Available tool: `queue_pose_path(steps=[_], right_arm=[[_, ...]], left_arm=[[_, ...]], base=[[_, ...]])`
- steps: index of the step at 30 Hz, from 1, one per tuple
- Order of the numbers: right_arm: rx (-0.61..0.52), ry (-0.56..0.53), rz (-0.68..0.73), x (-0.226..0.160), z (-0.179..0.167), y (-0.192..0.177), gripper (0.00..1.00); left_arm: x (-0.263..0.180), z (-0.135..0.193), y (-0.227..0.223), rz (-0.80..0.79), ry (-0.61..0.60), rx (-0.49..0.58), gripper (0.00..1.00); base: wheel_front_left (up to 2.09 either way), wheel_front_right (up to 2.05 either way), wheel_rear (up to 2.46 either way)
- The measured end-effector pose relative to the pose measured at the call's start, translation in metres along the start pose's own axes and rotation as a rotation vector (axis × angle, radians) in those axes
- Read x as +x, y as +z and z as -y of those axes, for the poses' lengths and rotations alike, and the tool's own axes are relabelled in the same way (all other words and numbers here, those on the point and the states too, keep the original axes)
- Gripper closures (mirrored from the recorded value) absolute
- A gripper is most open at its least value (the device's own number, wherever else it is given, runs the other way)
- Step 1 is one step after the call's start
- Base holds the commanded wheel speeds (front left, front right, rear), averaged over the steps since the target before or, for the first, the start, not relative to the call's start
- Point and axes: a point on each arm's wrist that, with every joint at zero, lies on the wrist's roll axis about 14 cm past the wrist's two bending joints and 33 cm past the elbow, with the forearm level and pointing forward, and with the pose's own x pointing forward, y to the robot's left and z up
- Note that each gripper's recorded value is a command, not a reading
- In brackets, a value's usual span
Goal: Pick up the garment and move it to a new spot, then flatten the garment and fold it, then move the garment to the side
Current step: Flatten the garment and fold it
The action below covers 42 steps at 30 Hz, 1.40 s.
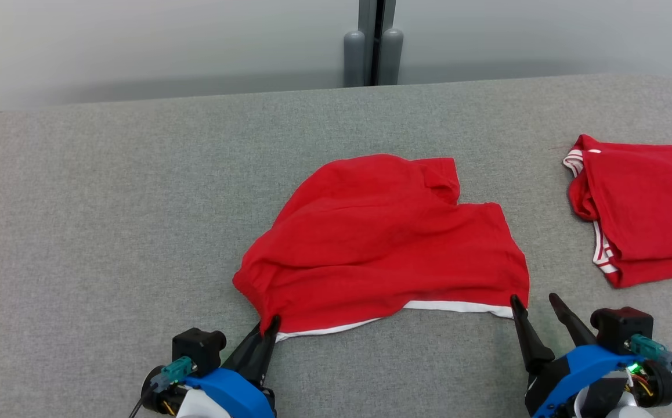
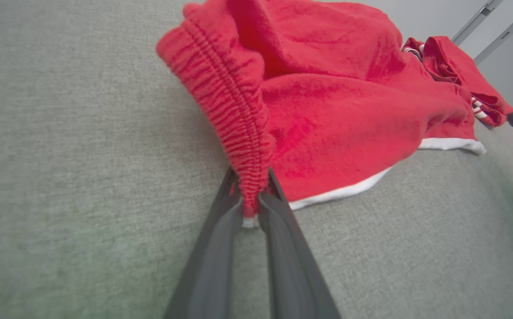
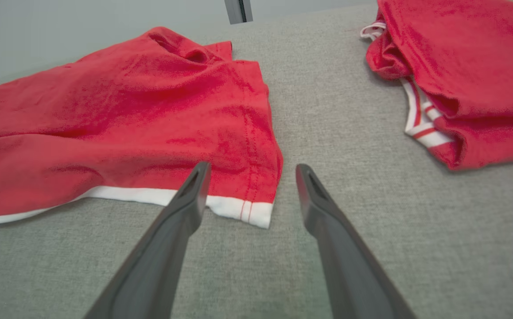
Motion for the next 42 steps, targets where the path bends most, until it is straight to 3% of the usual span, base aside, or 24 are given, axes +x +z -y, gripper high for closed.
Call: queue_pose_path(steps=[10,11,12,13,18,24,36,42], right_arm=[[-0.054,0.005,-0.208,0.025,-0.001,-0.039,0.00],[-0.058,0.013,-0.214,0.027,-0.003,-0.039,0.32],[-0.059,0.019,-0.214,0.028,-0.005,-0.039,0.87],[-0.059,0.026,-0.212,0.029,-0.007,-0.039,1.00],[-0.009,0.048,-0.152,0.028,-0.017,-0.025,1.00],[-0.008,0.062,0.063,0.018,-0.021,0.044,1.00],[-0.107,0.121,0.324,-0.026,-0.048,0.168,1.00],[-0.093,0.157,0.303,0.009,-0.049,0.192,1.00]], left_arm=[[0.004,-0.001,-0.004,-0.020,-0.011,0.004,1.00],[0.004,0.000,-0.005,-0.020,-0.012,0.002,1.00],[0.004,0.000,-0.004,-0.019,-0.013,0.001,1.00],[0.004,0.000,-0.004,-0.019,-0.013,0.001,1.00],[0.002,0.003,0.012,0.035,-0.023,0.002,1.00],[-0.006,0.009,0.075,0.217,-0.061,0.016,1.00],[-0.050,0.047,0.213,0.448,-0.202,0.102,1.00],[-0.021,0.029,0.255,0.433,-0.196,0.131,1.00]], base=[[0.00,0.00,0.00],[0.00,0.00,0.00],[0.00,0.00,0.00],[0.00,0.00,0.00],[0.00,0.00,0.00],[0.00,0.00,0.00],[0.00,0.00,0.00],[0.00,0.00,0.00]])
